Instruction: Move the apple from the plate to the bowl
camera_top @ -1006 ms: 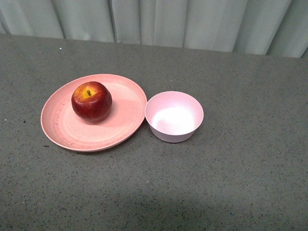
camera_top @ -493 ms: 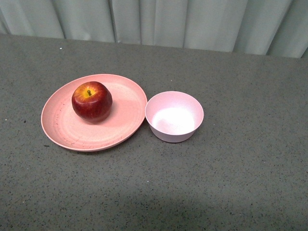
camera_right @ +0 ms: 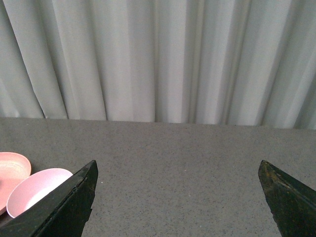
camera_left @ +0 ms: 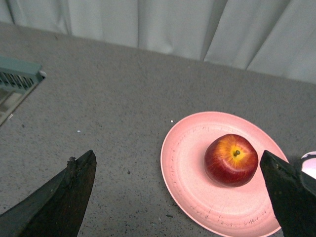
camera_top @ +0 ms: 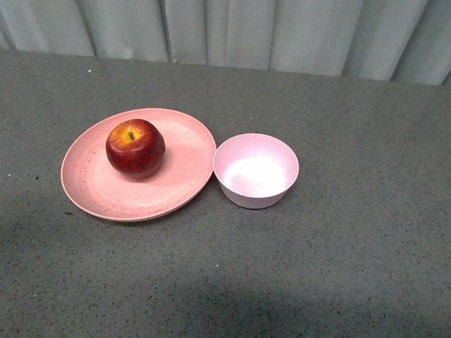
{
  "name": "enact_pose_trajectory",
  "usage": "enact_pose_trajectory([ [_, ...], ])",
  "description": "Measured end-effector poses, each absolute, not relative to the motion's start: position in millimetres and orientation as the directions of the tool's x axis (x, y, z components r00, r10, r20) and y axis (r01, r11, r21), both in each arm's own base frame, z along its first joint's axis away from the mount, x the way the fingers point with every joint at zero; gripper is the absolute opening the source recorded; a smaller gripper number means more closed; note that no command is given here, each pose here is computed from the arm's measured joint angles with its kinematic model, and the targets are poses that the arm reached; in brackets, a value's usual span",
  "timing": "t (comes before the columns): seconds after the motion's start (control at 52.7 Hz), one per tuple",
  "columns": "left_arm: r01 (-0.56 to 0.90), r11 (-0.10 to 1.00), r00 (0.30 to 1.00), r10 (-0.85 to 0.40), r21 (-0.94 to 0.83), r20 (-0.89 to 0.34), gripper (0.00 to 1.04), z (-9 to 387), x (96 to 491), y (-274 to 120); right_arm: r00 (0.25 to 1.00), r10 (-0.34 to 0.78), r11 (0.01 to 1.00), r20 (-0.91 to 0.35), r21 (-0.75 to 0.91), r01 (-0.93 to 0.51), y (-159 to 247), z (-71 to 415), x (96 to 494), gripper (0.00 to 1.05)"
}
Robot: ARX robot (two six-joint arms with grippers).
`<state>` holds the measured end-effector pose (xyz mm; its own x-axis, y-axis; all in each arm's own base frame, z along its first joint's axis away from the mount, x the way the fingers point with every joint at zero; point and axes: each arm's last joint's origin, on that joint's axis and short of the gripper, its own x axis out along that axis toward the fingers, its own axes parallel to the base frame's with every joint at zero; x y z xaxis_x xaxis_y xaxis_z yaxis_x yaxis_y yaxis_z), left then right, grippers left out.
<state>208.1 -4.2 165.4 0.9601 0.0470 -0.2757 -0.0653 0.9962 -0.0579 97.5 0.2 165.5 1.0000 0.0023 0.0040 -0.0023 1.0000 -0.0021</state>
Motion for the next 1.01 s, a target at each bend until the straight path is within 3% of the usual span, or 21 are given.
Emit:
enact_pose_trajectory([
  [0.379,0.043,0.993,0.886,-0.088,-0.109,-0.454,0.98,136.4,308.8,-33.0,1.000,0.002,1.000,0.004,-0.002,-0.002,0.2,165.5,97.5,0.95],
  [0.474,0.017,0.996,0.859,-0.062,-0.092,-0.508,0.98,126.5,329.2,-37.0,1.000,0.003,1.000,0.004,-0.002,-0.003,0.2,165.5,97.5,0.95],
  [0.74,0.023,0.983,0.785,-0.130,-0.181,-0.606,0.98,111.5,350.9,-48.9,1.000,0.002,1.000,0.004,-0.002,-0.002,0.2,165.5,97.5,0.95],
  [1.006,0.071,0.980,0.762,-0.175,-0.188,-0.624,0.98,104.9,356.2,-61.1,1.000,0.002,1.000,0.004,-0.002,-0.002,0.2,165.5,97.5,0.95],
])
